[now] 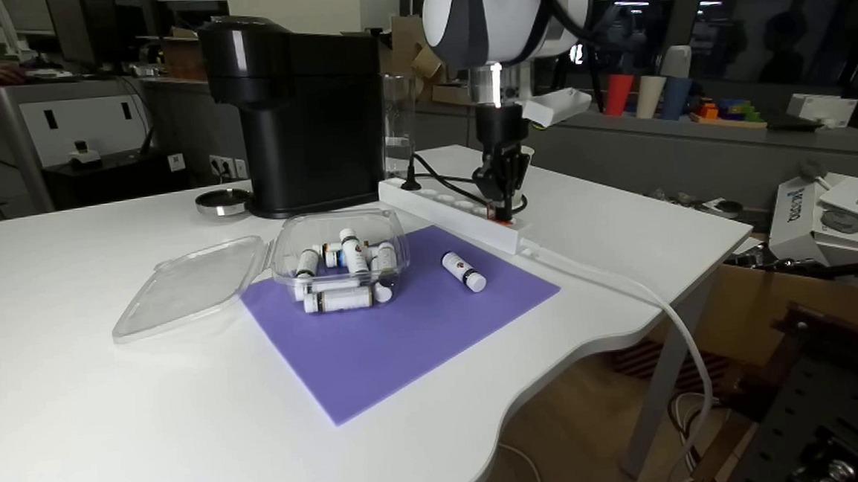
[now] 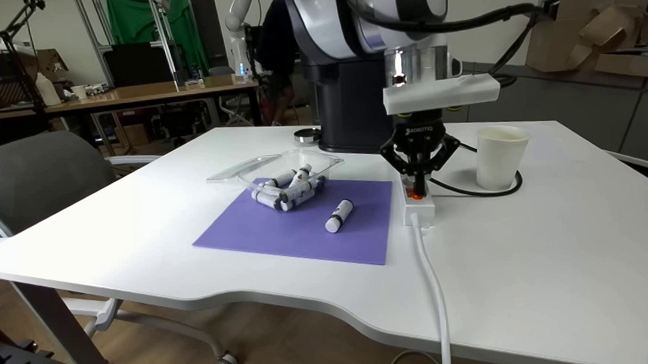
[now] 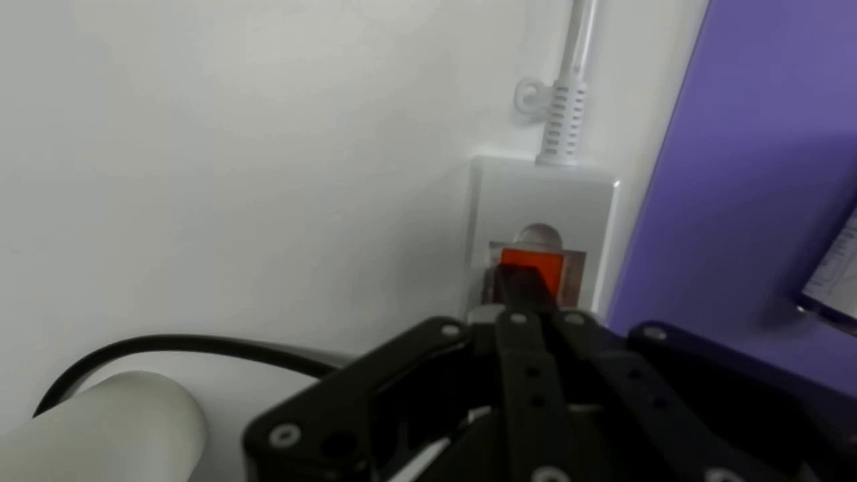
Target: Press the power button on the extension cord
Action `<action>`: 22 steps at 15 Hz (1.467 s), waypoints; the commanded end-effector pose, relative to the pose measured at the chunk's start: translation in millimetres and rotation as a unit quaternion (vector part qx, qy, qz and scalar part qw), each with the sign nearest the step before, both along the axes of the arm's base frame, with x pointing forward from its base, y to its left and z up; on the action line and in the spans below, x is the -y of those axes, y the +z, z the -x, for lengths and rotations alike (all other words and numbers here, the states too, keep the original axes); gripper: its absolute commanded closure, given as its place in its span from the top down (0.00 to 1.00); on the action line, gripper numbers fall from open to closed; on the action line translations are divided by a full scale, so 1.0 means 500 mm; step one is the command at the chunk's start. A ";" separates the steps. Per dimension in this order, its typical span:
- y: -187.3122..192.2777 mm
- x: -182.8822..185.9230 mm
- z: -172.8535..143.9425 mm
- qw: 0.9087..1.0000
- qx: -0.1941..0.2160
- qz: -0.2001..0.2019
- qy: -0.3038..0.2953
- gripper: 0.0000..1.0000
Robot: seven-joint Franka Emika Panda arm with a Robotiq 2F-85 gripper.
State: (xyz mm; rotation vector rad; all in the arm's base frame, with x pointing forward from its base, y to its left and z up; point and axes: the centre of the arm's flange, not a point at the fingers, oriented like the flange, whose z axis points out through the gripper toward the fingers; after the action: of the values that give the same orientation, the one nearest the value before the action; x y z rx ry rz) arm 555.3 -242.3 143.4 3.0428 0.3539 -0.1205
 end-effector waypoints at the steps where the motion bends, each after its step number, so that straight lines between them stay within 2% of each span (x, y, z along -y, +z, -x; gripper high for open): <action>1: -0.050 -0.039 0.007 0.999 0.025 0.021 -0.024 0.00; 4: -0.063 -0.057 0.016 0.997 0.046 0.011 -0.058 0.00; 7: -0.076 -0.063 0.024 0.995 0.048 0.024 -0.085 0.00; 13: -0.079 -0.114 0.034 0.994 0.027 0.038 -0.099 0.00; 22: 0.036 -0.225 0.066 0.997 -0.013 0.008 -0.074 0.00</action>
State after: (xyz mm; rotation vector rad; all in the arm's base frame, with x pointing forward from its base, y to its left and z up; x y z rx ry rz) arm 539.8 -160.5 146.9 3.0219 0.1553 -0.1164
